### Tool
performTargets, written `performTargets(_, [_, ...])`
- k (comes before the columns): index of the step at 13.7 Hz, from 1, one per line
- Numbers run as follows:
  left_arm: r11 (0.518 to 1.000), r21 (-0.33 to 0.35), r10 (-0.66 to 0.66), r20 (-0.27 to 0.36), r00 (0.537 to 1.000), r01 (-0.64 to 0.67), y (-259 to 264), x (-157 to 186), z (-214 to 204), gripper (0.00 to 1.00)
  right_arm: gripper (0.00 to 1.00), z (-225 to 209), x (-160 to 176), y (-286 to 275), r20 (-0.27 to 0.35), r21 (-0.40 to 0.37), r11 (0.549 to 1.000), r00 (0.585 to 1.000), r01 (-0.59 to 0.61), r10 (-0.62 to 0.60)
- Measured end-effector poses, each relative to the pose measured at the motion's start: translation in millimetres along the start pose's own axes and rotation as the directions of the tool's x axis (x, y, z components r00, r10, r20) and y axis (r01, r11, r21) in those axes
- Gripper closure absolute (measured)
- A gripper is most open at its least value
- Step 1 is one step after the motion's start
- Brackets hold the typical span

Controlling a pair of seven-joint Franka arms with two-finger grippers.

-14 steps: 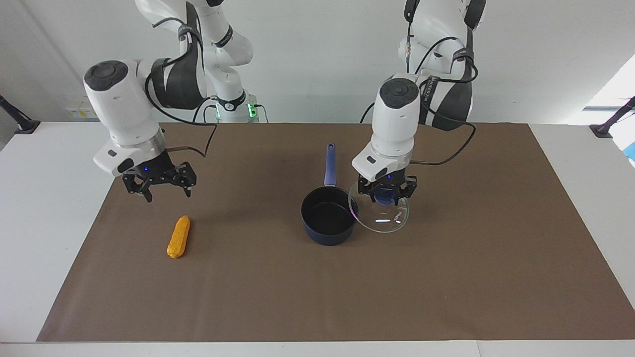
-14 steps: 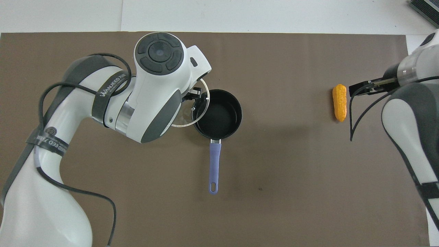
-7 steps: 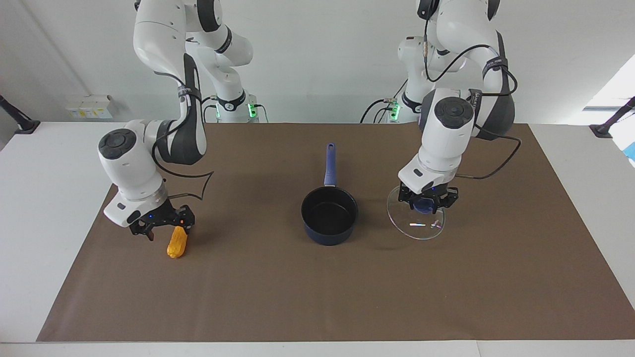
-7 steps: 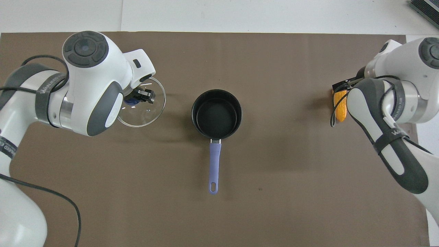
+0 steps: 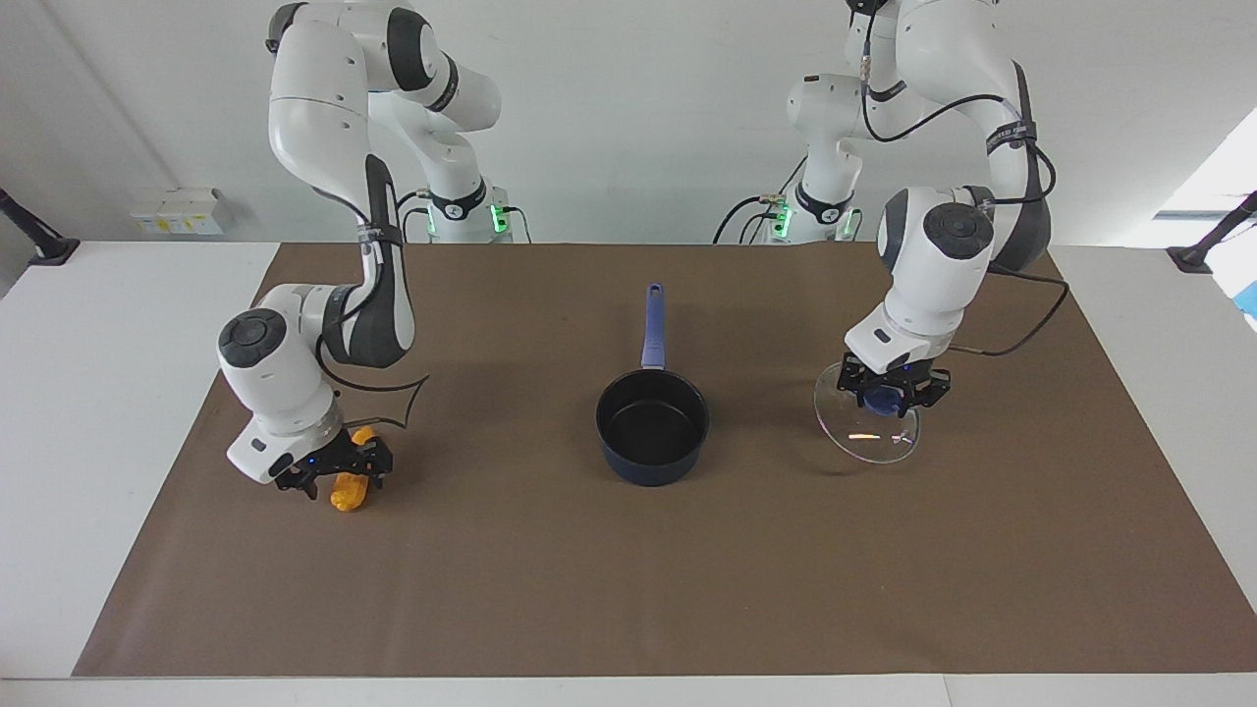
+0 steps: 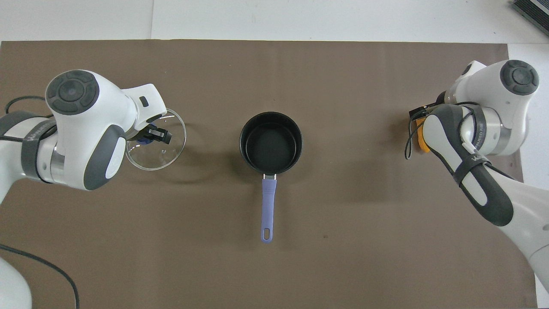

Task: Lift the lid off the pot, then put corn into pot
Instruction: 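Lift the lid off with the left gripper while the right gripper grasps the corn, then lower the lid with the left gripper while the right gripper carries the corn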

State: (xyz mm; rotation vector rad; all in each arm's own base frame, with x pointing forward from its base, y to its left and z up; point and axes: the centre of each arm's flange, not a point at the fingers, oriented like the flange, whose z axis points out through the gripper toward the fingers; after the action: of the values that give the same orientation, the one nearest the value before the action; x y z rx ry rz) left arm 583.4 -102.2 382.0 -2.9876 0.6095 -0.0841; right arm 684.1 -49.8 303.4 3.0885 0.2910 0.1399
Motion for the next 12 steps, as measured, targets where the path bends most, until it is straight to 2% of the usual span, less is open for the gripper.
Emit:
performTargets(2, [1.000, 0.000, 0.020, -0.009, 1.000, -0.020, -22.3, -17.5, 25.4, 0.41, 0.00, 5.0, -2.9, -1.8, 0.009, 0.010, 1.000, 1.000, -0.006, 0.006])
performTargets(4, [1.000, -0.002, 0.024, -0.009, 1.000, -0.024, -34.3, -34.3, 48.3, 0.41, 0.23, 7.2, -4.5, -1.4, 0.014, 0.011, 1.000, 1.000, -0.008, 0.007])
performTargets(7, [0.999, -0.002, 0.037, -0.017, 0.999, -0.037, -32.4, -37.2, 52.7, 0.41, 0.57, 6.2, -3.9, -1.2, 0.011, 0.012, 1.000, 1.000, -0.018, 0.018])
performTargets(11, [0.999, -0.004, 0.048, -0.019, 0.999, -0.049, -27.9, -35.7, 52.2, 0.41, 0.59, -7.5, 3.4, -6.2, -0.002, 0.012, 0.999, 0.999, -0.038, 0.038])
performTargets(12, [0.999, -0.004, 0.051, -0.020, 0.999, -0.051, -27.3, -35.5, 52.2, 0.35, 0.59, -19.4, 7.6, -10.6, -0.002, 0.015, 0.999, 0.999, -0.046, 0.046])
